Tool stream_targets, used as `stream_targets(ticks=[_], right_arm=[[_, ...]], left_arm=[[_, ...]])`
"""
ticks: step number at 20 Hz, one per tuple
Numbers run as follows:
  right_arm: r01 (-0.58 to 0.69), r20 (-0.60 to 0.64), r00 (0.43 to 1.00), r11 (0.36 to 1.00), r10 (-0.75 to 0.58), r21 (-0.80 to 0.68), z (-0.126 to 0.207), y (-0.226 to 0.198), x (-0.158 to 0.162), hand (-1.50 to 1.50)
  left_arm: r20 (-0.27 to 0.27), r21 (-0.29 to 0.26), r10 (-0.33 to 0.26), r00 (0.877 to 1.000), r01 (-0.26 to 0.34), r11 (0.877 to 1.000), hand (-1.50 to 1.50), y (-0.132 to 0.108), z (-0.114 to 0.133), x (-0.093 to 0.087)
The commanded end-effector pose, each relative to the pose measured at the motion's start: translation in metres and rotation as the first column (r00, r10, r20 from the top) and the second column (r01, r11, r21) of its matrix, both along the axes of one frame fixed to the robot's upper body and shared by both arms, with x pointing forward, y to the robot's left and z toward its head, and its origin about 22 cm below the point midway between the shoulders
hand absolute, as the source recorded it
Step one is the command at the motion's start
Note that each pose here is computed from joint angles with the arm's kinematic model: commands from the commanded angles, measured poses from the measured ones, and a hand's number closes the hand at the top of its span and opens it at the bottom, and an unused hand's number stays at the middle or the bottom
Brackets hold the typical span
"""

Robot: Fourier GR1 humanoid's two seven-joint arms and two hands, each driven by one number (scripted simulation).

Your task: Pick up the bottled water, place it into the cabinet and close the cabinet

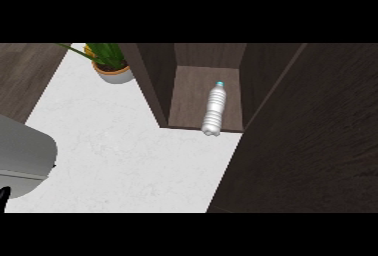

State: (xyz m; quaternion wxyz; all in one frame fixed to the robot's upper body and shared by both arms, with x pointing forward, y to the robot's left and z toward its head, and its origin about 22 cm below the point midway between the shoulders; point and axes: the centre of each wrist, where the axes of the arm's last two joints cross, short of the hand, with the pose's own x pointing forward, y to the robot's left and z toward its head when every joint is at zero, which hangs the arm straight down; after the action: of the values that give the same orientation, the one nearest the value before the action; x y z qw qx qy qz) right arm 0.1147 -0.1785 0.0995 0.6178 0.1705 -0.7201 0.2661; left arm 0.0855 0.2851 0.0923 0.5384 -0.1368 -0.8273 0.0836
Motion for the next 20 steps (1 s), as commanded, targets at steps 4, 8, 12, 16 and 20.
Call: stream_targets(ticks=[4,8,12,16,20], right_arm=[[-0.138,-0.022,0.989,0.967,0.146,0.215,0.02,0.071,0.022,1.5],[-0.095,-0.067,0.992,0.974,0.11,0.205,0.033,0.088,0.05,1.5],[-0.073,-0.073,0.993,0.966,0.094,0.249,0.047,0.09,0.083,1.5],[-0.05,-0.12,0.989,0.953,0.089,0.299,0.049,0.092,0.115,1.5],[-0.035,-0.129,0.988,0.94,0.084,0.34,0.055,0.093,0.162,1.5]], left_arm=[[0.02,-0.019,0.001,1.0,-0.001,1.0,-1.5,0.026,0.0,-0.009],[0.024,-0.012,-0.002,1.0,0.002,1.0,-1.5,0.032,0.008,-0.022],[0.011,-0.029,0.027,1.0,-0.027,0.999,-1.5,0.053,-0.002,-0.032],[0.011,-0.048,0.013,1.0,-0.012,0.999,-1.5,0.052,0.004,-0.05],[0.022,-0.022,0.009,1.0,-0.008,1.0,-1.5,0.072,0.012,-0.035]])
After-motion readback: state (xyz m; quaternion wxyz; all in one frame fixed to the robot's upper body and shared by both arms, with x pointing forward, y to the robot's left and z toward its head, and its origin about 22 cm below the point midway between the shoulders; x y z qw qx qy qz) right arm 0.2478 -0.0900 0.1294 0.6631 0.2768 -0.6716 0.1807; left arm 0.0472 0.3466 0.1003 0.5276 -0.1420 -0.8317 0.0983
